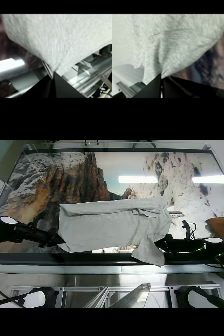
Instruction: Fold the shirts.
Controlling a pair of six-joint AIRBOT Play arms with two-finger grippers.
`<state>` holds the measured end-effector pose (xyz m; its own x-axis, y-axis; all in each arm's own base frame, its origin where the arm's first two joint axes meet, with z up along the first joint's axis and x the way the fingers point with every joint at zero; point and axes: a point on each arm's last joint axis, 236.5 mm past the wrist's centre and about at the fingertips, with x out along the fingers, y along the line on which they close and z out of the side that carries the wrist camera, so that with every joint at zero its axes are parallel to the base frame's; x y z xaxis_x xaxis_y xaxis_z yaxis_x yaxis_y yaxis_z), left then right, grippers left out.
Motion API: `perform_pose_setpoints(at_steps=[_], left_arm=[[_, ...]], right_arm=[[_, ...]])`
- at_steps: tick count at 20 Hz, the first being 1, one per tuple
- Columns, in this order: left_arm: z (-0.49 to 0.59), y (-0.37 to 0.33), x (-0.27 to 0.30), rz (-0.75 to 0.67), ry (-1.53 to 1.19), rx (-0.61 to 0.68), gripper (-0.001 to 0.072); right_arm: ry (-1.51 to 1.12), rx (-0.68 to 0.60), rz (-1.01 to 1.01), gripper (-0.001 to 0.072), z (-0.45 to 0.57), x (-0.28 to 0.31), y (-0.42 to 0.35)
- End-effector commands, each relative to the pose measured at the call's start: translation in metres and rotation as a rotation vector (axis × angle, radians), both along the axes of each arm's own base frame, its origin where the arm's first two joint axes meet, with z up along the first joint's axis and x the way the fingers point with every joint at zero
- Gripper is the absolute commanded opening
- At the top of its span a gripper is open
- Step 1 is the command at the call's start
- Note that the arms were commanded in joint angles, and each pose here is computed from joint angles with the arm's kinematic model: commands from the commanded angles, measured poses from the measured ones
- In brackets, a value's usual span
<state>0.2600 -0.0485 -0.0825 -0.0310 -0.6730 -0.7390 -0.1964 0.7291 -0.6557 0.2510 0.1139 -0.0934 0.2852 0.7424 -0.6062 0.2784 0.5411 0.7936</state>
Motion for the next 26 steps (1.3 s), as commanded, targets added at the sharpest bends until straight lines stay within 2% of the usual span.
perform_pose_setpoints(at_steps=[1,5,12,16,20,26], left_arm=[[0.033,0.014,-0.003,0.046,-0.056,-0.027,0.0023],[0.050,0.024,-0.002,0.091,-0.100,-0.026,0.0023],[0.042,0.031,-0.014,0.117,-0.014,-0.086,0.0022],[0.045,0.028,-0.008,0.130,-0.030,-0.103,0.0022],[0.072,0.024,0.022,0.127,-0.118,-0.173,0.0022],[0.072,0.024,0.077,0.055,-0.120,-0.162,0.0022]], right_arm=[[-0.048,0.021,0.022,0.0017,0.018,0.000,0.005],[-0.138,0.047,0.004,0.0017,0.051,0.002,-0.003],[-0.255,0.039,-0.277,0.0016,0.091,0.019,-0.079],[-0.274,0.065,-0.284,0.0016,0.098,0.023,-0.076],[-0.368,0.094,-0.282,0.0016,0.115,0.042,-0.065],[-0.437,-0.055,-0.292,0.0016,0.115,0.124,-0.054]])
